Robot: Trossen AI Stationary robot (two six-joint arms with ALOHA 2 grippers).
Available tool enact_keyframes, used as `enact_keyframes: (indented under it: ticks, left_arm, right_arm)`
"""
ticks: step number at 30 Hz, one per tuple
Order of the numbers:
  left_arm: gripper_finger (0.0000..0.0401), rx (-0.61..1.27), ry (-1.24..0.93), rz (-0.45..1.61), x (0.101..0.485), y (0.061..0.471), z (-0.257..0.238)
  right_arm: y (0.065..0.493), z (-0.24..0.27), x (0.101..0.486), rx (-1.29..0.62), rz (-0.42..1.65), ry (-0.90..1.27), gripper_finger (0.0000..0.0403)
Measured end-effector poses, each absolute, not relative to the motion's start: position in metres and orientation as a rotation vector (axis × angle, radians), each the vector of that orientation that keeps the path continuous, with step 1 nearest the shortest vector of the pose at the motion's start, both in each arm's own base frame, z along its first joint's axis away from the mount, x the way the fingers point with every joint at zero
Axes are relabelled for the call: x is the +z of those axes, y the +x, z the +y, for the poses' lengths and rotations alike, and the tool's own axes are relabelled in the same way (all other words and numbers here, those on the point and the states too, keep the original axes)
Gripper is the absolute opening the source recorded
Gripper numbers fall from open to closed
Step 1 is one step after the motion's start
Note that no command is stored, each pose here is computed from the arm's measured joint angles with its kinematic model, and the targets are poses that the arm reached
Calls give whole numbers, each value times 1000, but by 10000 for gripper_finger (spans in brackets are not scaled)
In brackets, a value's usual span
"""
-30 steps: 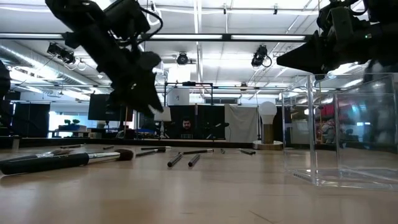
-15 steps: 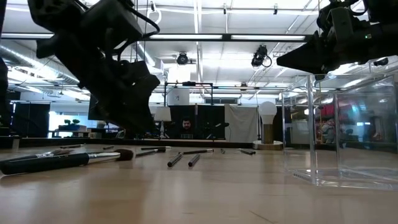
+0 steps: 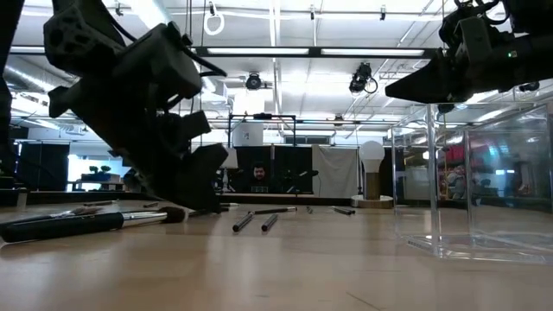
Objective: Put items in baskets/containers
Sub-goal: Put the lash brush into the right section of the transparent organizer
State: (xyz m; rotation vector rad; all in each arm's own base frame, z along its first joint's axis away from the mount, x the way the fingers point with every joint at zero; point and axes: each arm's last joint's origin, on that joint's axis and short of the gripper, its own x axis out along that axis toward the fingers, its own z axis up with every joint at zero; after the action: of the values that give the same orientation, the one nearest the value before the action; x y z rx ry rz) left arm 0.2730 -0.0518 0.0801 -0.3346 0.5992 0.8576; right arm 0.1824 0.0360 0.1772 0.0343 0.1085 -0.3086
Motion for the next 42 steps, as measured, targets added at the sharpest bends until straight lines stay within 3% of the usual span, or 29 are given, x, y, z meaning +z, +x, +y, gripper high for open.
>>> enact_keyframes:
  ticks: [8,19,29,42]
  left_arm:
    - [162,908,-280,643,67,271,-47]
    - [13,938,-246,645,61,261,-43]
    - [11,880,-214,650,66,261,-49]
    - [10,788,-205,576,101,265,-50]
  right_arm:
    - [182,36,177,-309,111,38,22]
    - [182,36,177,-307,111,40,22]
    - [182,36,177,-307,111,38,22]
    - [182,36,176,-307,125,27,22]
